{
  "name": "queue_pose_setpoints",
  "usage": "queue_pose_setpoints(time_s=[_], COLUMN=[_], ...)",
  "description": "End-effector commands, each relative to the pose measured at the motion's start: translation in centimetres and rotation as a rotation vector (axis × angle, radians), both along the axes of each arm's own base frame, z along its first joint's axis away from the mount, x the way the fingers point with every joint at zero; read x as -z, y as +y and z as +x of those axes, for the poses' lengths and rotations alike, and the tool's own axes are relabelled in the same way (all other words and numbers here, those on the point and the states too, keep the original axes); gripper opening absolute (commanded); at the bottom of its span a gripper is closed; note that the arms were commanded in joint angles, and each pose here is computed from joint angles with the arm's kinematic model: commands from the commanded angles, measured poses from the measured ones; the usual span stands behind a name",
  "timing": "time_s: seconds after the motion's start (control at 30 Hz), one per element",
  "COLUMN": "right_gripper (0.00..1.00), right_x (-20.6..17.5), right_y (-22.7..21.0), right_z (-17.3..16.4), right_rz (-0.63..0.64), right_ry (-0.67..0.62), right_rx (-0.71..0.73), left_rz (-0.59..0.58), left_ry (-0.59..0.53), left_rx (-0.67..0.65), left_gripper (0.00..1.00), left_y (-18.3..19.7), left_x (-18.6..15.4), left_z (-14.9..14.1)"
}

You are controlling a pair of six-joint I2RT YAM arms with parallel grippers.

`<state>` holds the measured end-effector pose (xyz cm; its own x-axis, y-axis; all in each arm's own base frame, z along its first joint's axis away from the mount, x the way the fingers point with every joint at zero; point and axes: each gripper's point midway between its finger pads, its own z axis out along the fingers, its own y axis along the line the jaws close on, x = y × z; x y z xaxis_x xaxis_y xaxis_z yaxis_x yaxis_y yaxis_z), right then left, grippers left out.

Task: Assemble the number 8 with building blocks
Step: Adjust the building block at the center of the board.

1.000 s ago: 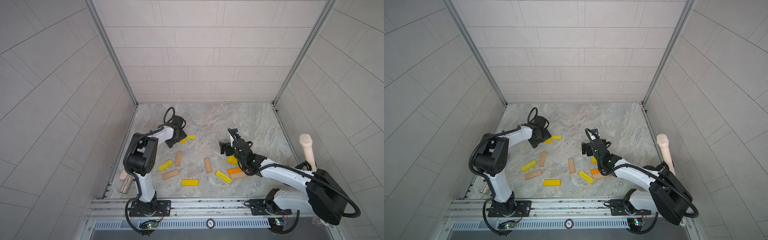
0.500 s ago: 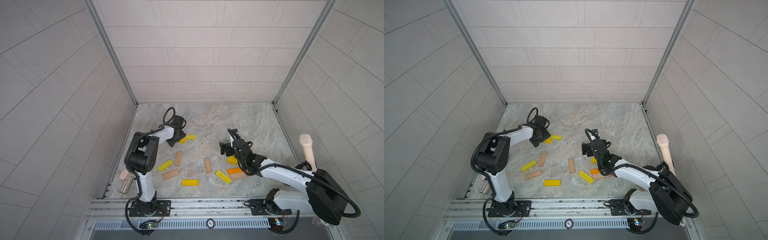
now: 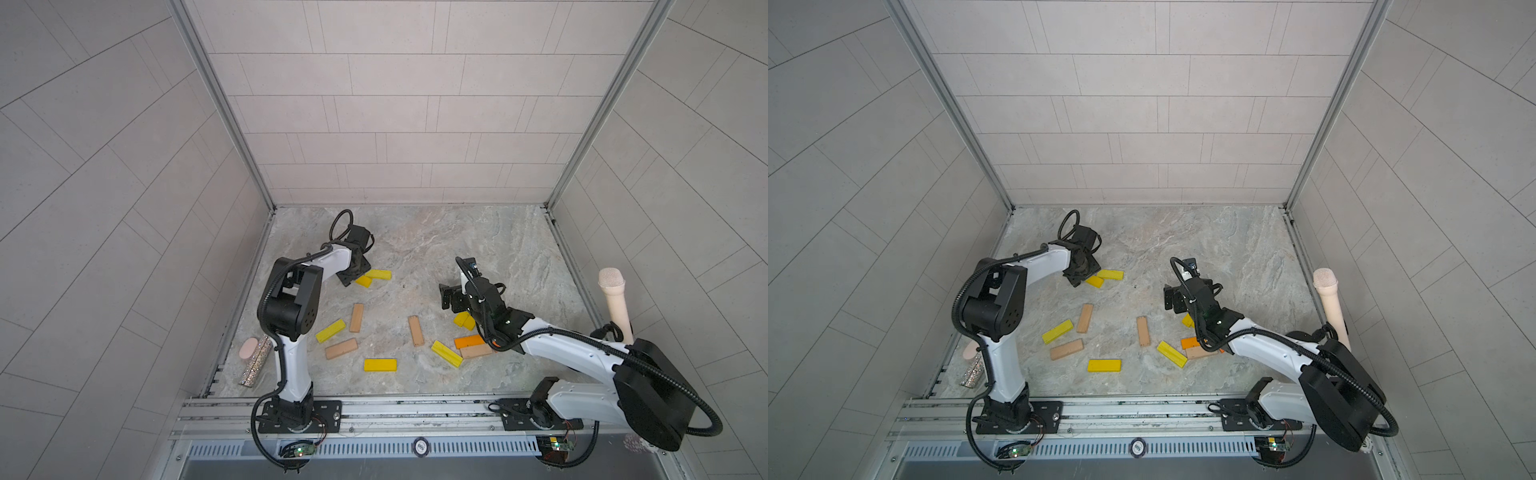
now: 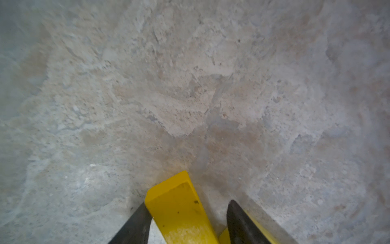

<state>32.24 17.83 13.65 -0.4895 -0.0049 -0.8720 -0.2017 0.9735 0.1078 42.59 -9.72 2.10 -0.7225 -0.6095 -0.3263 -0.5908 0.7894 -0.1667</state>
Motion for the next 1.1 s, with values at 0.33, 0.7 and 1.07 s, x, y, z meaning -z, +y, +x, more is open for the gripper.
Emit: queue_pose_setpoints(time_s=[0.33, 0.7, 1.07], right_gripper=[0.99, 0.99, 0.99], right_x=[-1.1, -0.9, -0.9], right_y=[0.0, 0.0, 0.0], right_z=[0.2, 0.2, 0.3], right_rz=[0.024, 0.02, 0.016], right_ry=[-0.017, -0.011, -0.009], right_rx=[0.023, 0.02, 0.023], left_rz=[0.014, 0.037, 0.058], left_ry=[0.025, 0.046, 0.073], left_rx=[0.148, 0.264, 0.453], left_gripper=[0.44, 0.43, 0.39], left_y=[-2.8, -4.3, -5.2], left_x=[0.7, 0.4, -0.1], left_z=[1.8, 1.9, 1.0])
